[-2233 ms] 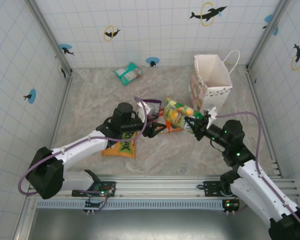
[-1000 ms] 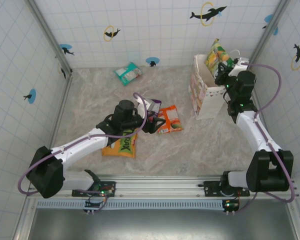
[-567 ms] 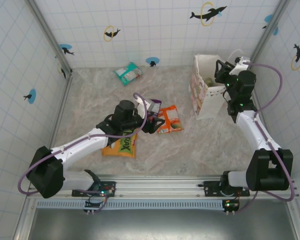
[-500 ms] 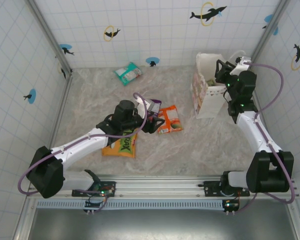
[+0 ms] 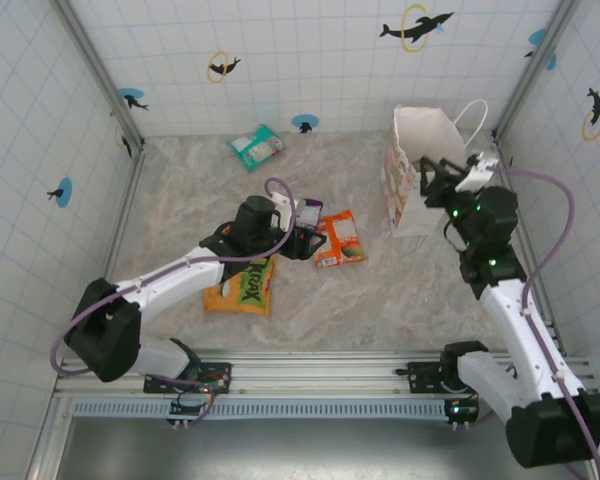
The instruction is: Place the snacks into the paper bag
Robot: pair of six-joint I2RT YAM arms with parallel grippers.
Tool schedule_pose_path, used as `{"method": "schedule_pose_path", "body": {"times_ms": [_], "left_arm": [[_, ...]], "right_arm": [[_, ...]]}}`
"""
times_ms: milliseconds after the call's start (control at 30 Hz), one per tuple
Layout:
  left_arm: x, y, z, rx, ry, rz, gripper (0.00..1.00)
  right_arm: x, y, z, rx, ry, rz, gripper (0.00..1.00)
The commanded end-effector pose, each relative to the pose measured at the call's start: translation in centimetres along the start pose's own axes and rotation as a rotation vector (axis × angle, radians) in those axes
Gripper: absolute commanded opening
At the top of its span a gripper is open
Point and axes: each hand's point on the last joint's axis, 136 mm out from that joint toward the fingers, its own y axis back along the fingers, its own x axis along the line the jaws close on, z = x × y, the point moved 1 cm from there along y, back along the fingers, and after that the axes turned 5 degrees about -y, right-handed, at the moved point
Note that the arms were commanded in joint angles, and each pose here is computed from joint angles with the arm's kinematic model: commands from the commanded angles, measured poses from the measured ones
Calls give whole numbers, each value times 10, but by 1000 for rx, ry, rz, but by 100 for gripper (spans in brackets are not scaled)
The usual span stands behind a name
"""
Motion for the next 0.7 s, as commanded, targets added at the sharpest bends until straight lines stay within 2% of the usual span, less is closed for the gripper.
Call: {"method": "schedule_pose_path", "body": {"times_ms": [0,133,333,467,667], "left_arm": [[14,-7,10,20,69,15,80],[30,-30,21,92,38,51,78],[38,-71,32,155,11,15,76],[50,-101,32,198,-4,24,73],[69,-136,20,242,30,36,70]], "right_arm": [[-7,10,-53,123,-83,-23,54],[-4,23,-91,182,-161,-29,55],[2,40,-158,266,-353,-13,55],[-1,52,-200,314,-419,-52,55],[-9,68,-238,341,-513,-78,56]]}}
